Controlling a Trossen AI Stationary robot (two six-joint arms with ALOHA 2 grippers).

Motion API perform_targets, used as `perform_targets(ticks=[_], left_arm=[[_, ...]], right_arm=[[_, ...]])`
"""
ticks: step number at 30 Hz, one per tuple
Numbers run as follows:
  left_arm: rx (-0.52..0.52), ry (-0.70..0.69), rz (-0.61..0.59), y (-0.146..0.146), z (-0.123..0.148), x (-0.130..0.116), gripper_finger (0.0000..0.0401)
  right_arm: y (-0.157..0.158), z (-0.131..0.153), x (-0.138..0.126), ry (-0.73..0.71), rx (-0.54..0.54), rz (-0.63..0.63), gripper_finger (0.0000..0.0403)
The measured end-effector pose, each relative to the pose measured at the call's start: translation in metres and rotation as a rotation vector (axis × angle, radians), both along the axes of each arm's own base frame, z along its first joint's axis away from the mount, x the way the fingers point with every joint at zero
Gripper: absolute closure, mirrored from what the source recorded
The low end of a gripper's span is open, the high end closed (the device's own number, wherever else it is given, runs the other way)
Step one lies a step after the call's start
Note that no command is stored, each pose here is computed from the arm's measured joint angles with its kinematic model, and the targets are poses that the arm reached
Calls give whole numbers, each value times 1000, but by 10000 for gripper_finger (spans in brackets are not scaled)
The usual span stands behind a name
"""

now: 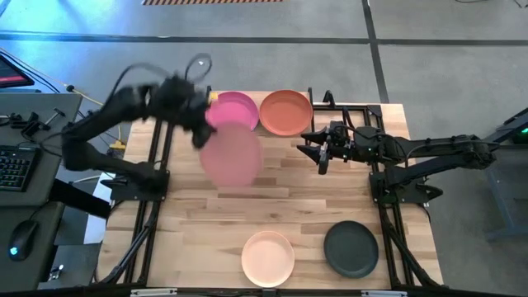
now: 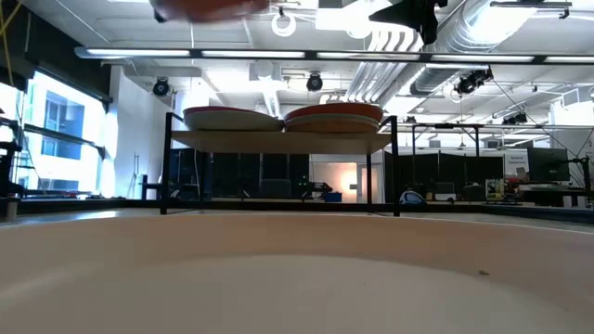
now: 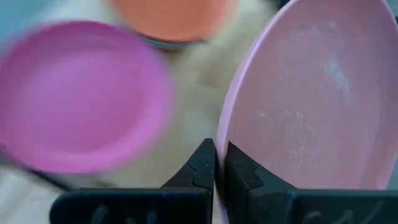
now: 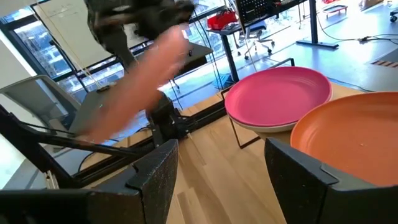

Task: Place and stack plates onto a shelf
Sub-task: Stack the light pink plate on top of the pink plate on the shelf

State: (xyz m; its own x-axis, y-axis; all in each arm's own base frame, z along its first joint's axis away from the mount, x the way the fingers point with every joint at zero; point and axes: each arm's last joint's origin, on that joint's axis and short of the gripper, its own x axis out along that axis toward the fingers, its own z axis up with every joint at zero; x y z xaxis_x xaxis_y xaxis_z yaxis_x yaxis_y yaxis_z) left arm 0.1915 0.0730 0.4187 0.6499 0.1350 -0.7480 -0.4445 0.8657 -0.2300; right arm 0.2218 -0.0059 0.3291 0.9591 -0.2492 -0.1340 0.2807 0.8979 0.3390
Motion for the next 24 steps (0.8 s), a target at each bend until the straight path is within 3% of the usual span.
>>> perform_targets(ticks=[5,12,17,24], left_arm=[[12,155,99,82,-9,13,400],[-130,211,185,169,-49,14,401],[-153,265,216,193,-63,0,401],[-127,273,221,201,-64,-10,399]], right_arm=[[0,0,0,2,9,-1,181],[0,-1,0,3,35,-5,181],[0,-2,0,14,35,-5,181],[0,-4,0,33,29,-22,181]])
